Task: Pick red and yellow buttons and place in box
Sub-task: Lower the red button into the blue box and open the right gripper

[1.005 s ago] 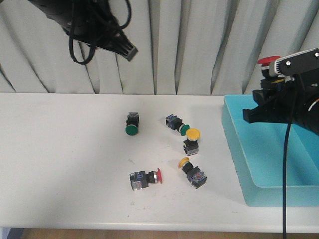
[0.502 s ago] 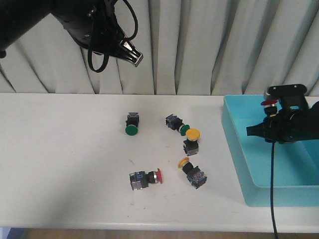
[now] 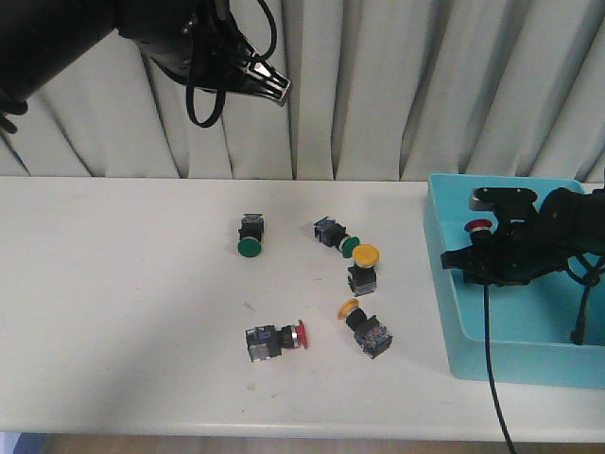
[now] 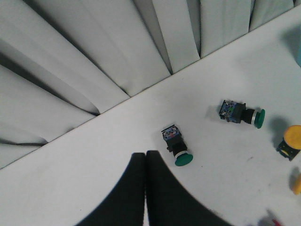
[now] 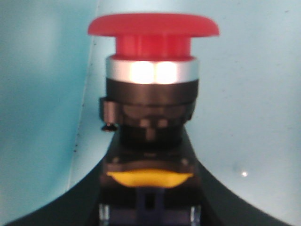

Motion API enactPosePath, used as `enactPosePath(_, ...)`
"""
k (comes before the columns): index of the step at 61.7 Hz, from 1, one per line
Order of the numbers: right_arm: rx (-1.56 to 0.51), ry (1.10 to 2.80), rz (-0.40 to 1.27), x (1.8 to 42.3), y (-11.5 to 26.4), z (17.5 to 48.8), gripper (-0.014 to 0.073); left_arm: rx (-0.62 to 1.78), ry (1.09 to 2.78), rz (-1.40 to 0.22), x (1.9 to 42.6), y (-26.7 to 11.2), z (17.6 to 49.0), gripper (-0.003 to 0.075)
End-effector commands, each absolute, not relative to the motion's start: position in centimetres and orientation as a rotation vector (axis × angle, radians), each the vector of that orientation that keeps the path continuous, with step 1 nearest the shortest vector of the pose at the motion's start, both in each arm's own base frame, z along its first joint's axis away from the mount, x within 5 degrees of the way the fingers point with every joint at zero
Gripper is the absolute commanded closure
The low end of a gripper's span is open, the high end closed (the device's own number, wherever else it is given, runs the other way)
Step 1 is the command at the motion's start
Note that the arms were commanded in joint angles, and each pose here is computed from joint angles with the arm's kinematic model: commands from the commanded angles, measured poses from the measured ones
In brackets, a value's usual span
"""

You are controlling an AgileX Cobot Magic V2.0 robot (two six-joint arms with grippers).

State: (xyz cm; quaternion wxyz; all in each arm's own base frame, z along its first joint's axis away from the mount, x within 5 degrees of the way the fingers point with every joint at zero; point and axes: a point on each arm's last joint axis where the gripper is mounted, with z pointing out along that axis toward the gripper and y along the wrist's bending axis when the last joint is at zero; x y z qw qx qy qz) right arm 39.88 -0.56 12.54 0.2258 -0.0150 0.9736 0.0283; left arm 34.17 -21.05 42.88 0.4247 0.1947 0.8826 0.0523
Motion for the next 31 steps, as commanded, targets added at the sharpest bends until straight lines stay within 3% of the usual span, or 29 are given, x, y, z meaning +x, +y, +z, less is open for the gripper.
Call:
enactPosePath(1,-0.107,2.643,0.058,40.7,-0.8,14.2,0.0256,0.438,2.091,0.092,33.2,-20.2,45.8,0.0727)
enactPosePath(13,-0.123,2.637,0.064,41.2,-0.7,15.5,0.0102,0.437,2.098,0.095,33.2,-20.2,45.8,0.0727)
enactPosePath(25,-0.132,2.602,0.065,41.0,-0.7,17.9,0.0085,0.44,2.077,0.084,33.2,-20.3,45.9,0.0709)
enactPosePath(26,-0.145,2.48,0.052,39.3,-0.5,24.2,0.0085,0.449,1.985,0.005,33.5,-21.0,46.7,0.057)
enactPosePath(31,-0.15,2.445,0.051,38.3,-0.5,26.4,0.0085,0.449,1.968,-0.062,33.5,-21.4,46.8,0.0491)
